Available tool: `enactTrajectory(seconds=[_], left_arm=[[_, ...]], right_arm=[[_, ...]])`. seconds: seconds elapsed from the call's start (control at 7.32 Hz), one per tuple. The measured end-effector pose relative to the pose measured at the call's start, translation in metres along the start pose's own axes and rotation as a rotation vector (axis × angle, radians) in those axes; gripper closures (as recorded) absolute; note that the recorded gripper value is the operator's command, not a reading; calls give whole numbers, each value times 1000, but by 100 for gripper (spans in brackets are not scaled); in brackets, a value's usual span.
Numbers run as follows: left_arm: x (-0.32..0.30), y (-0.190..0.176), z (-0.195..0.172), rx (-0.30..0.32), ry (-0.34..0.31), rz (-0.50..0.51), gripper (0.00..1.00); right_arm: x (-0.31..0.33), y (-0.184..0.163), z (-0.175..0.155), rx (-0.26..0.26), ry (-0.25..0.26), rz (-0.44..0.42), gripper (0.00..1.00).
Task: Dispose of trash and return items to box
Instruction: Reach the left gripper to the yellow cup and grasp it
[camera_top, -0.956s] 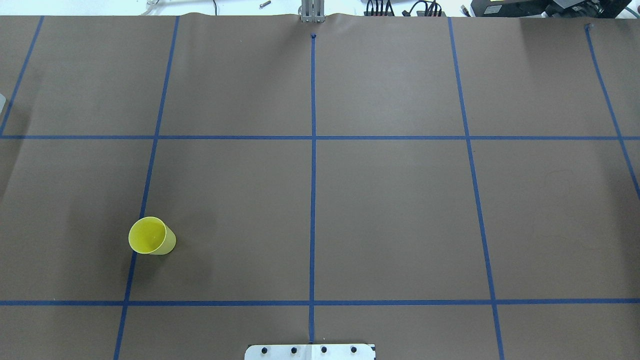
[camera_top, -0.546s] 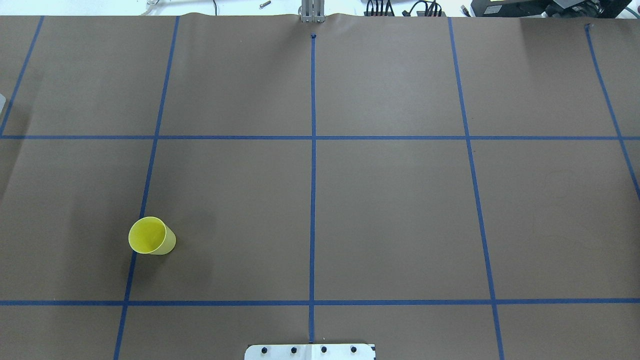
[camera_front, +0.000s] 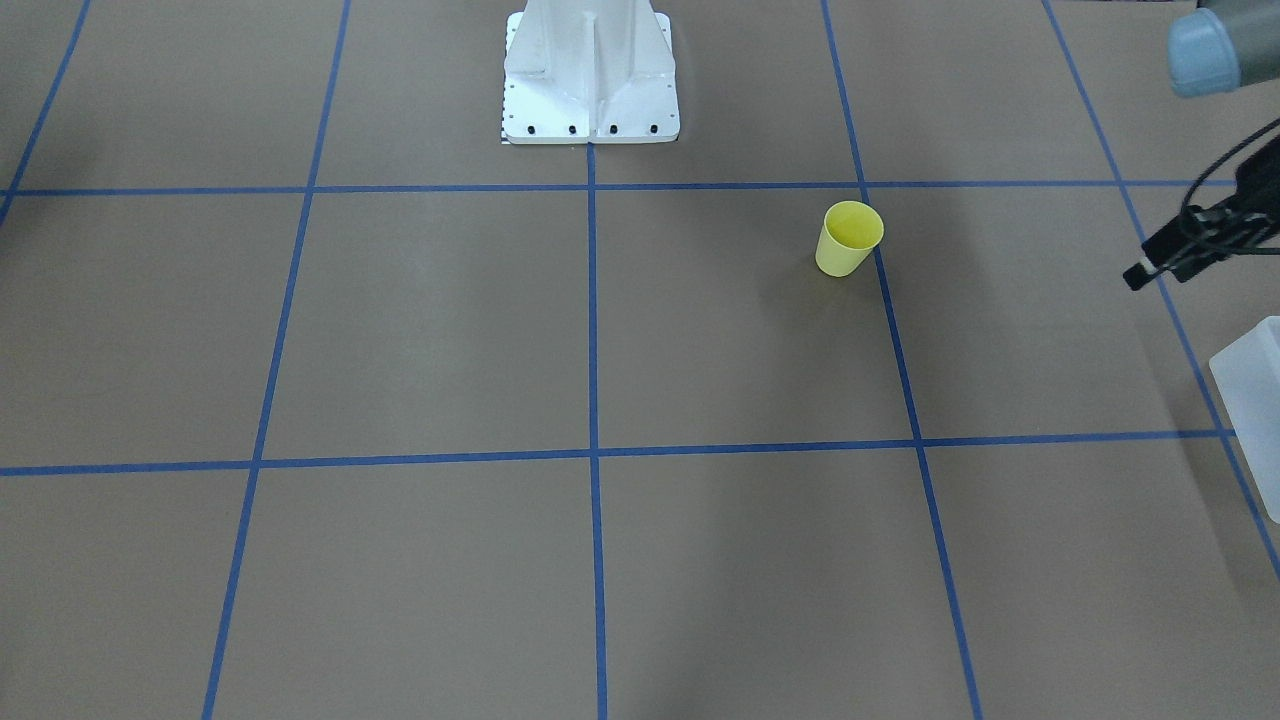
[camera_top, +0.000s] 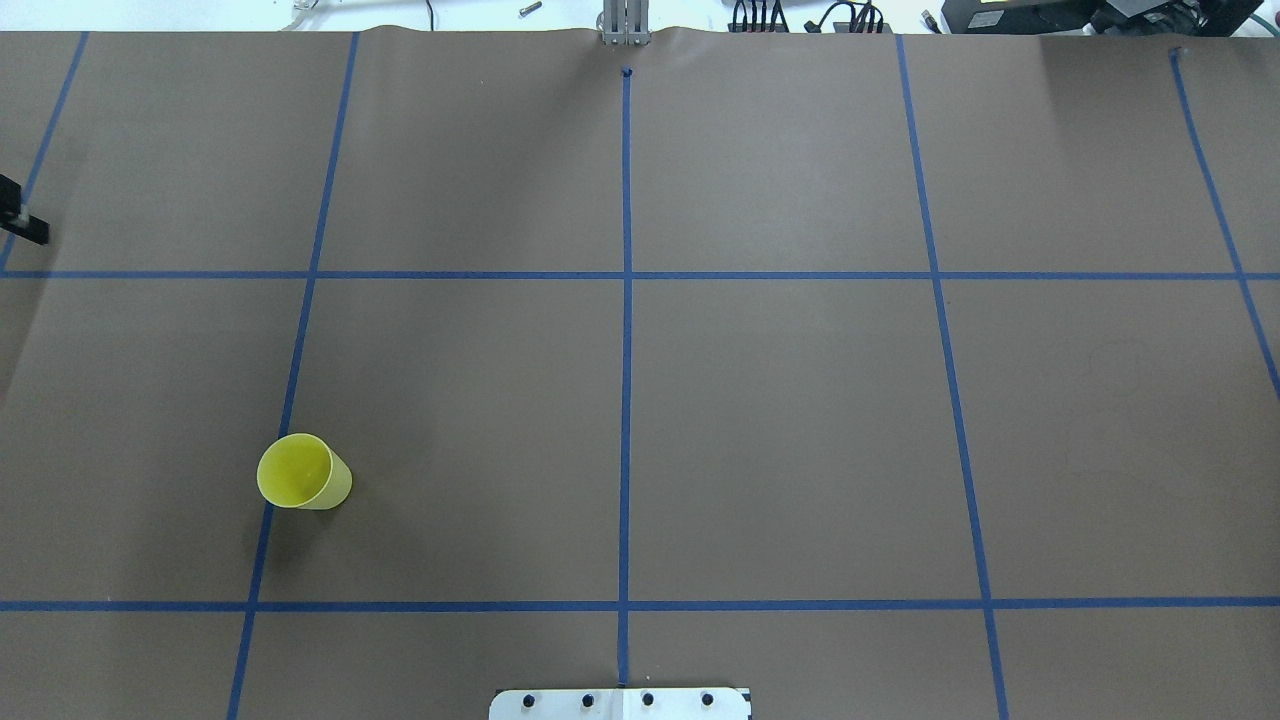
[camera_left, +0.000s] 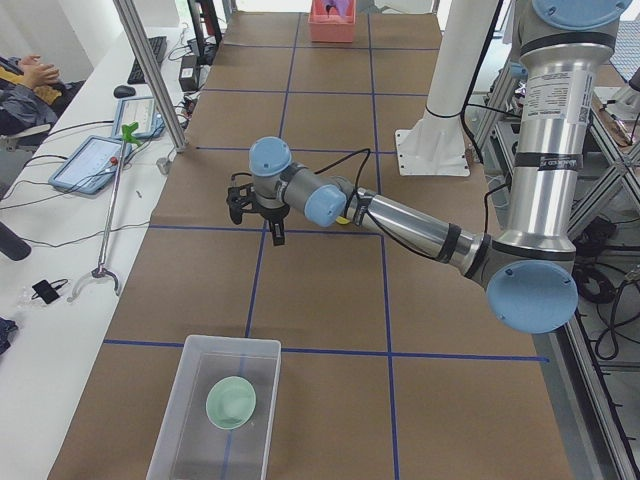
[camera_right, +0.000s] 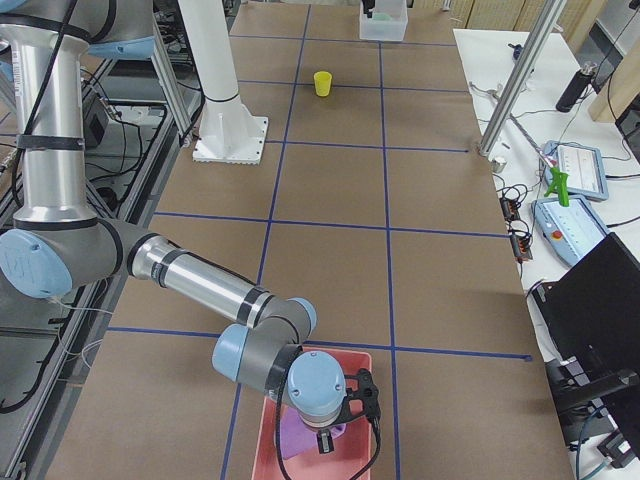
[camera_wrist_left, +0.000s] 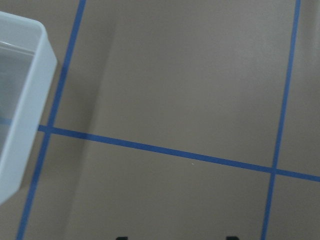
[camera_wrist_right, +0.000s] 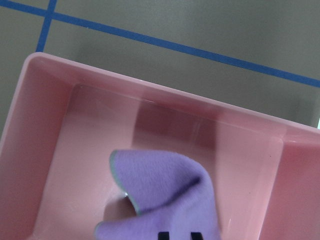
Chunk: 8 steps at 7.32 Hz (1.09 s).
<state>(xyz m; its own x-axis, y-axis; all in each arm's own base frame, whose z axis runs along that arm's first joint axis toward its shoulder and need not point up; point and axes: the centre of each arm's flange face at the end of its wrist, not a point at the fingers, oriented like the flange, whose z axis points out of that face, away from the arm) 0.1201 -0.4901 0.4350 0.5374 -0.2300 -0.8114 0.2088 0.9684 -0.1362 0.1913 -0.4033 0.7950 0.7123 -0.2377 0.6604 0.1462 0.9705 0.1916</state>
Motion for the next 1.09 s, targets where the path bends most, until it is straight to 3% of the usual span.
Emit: enactTrajectory(seconds=[0.27, 0.68, 1.09], left_arm=[[70, 68, 44, -16, -44, -15, 25], [116, 152, 101, -40, -106, 8, 26], [119, 184, 136, -44, -136, 34, 26]], right_arm=[[-5, -10, -6, 32, -15, -2, 0], [-43, -51, -26, 81, -41, 49, 0], [-69, -70, -22, 88, -101, 82, 0]])
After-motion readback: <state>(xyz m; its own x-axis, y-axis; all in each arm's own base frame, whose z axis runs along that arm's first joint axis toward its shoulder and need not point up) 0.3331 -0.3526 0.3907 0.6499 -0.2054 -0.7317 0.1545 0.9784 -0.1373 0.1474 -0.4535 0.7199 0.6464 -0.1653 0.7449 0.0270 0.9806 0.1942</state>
